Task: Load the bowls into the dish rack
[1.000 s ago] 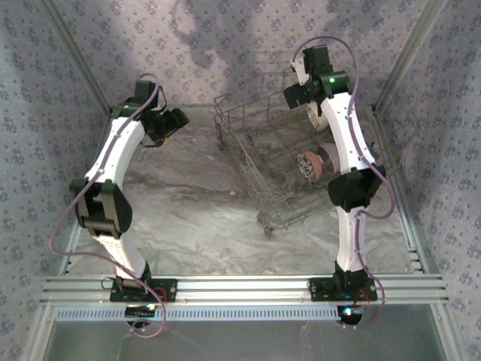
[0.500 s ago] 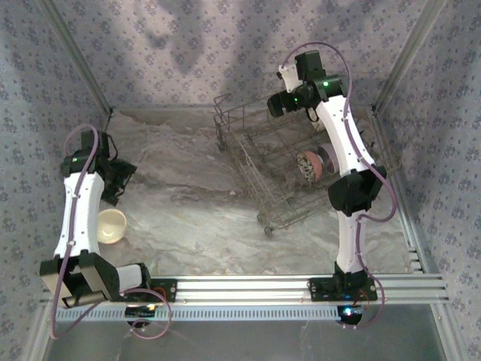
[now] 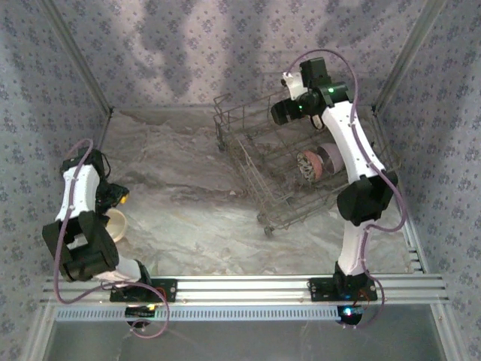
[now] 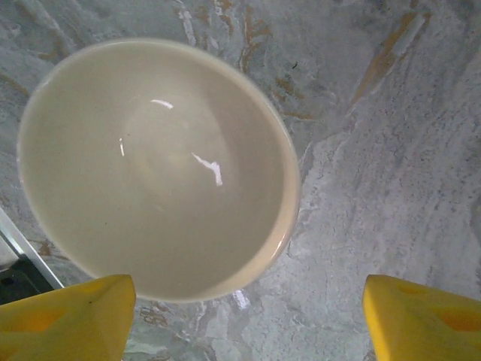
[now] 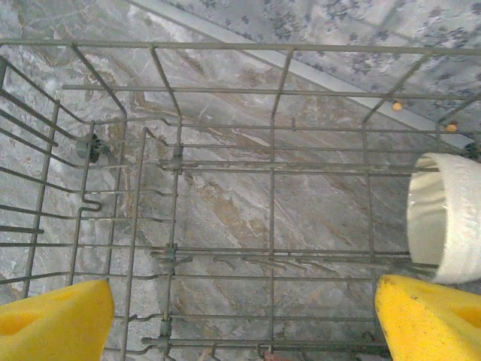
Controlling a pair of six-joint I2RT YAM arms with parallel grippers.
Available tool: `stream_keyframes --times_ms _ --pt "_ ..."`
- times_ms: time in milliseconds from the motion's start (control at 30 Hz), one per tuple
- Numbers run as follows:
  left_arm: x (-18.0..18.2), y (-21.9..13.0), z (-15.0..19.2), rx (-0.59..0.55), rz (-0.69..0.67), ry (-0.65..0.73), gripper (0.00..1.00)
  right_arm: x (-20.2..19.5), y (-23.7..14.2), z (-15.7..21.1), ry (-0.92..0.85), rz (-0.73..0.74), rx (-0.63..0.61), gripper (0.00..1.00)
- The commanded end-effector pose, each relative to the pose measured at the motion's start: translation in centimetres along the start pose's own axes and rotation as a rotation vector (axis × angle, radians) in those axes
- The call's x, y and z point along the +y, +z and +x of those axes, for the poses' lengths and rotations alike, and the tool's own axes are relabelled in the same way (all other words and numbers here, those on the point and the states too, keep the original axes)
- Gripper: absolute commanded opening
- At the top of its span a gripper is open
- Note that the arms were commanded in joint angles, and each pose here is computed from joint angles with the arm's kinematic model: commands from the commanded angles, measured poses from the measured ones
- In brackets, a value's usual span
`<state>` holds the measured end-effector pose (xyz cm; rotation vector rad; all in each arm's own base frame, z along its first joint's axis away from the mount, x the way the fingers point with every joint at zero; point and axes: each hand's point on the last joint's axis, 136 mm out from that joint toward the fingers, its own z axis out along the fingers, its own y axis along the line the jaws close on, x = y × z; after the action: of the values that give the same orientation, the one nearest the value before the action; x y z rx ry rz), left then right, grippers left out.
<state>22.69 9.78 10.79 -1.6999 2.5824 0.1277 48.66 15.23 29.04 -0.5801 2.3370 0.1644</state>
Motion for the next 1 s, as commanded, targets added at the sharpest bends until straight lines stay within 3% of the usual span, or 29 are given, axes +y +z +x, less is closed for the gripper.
stream_keyframes --times_ms 0,267,567,800,967 --pt "-0.1 0.9 -0.6 -0.004 -0.022 0.043 0.79 -1.6 -2.0 -0.3 0.046 0.030 -0.040 0.92" --pt "0.0 3.9 -0.1 0.045 -0.071 0.084 0.76 -2.7 -2.2 0.1 0.061 0.058 -0.030 0.92" --pt "0.1 6.0 0.6 0.101 -0.103 0.133 0.61 -3.6 -2.1 0.6 0.078 0.077 -0.013 0.92" --pt "0.6 6.6 1.1 0.112 -0.113 0.150 0.37 -5.8 -2.9 0.9 0.132 0.143 -0.014 0.92" --pt "0.4 6.5 1.4 0.117 -0.088 0.147 0.25 -8.2 -3.9 1.1 0.228 0.203 -0.033 0.93"
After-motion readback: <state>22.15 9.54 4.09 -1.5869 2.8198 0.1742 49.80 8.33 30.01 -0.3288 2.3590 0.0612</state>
